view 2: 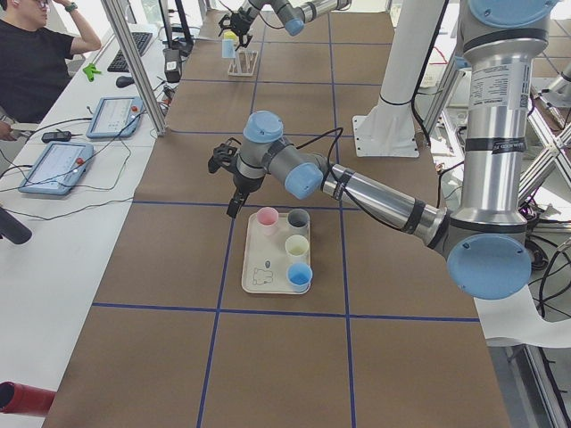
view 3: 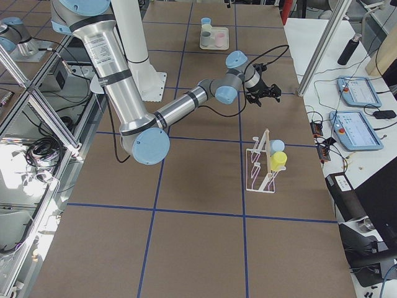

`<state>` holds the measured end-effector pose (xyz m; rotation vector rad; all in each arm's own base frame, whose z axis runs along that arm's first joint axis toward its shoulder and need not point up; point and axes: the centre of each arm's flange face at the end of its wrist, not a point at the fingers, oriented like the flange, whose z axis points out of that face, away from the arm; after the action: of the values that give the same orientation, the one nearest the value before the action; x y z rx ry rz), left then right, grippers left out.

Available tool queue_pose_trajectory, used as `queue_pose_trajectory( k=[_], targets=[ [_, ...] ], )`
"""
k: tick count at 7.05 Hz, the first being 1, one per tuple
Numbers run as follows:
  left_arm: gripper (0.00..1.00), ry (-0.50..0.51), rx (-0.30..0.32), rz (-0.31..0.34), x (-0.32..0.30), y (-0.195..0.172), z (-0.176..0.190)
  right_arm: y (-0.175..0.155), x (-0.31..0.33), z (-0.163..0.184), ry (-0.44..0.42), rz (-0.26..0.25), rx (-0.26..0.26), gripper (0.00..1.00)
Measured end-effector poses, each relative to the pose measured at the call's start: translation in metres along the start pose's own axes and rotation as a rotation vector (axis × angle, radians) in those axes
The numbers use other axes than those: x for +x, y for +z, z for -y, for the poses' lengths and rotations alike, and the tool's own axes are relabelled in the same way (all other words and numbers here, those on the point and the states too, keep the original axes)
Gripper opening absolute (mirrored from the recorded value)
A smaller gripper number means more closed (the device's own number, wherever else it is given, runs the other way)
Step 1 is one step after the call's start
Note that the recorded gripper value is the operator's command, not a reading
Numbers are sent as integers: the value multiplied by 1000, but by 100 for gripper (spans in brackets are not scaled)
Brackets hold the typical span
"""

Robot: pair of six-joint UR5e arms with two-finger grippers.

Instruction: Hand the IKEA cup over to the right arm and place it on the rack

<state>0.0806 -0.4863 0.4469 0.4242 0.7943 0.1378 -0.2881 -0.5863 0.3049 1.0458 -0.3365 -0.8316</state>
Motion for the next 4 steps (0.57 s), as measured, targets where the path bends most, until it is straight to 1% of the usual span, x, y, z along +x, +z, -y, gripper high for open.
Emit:
queue_pose_trajectory(
  k=[1, 2, 3, 4],
  targets=[
    [100, -21, 5, -8, -2, 9, -3, -11, -26, 22, 189, 47, 46, 99],
    [100, -31, 6, -24, 0, 23, -6, -23, -54, 45, 327, 97, 87, 99],
    [100, -46, 0, -38, 6, 42, -11, -34, -78, 66, 406, 144, 121, 99],
    [100, -64, -5, -45, 14, 62, -17, -44, -96, 87, 450, 182, 150, 99]
  ],
)
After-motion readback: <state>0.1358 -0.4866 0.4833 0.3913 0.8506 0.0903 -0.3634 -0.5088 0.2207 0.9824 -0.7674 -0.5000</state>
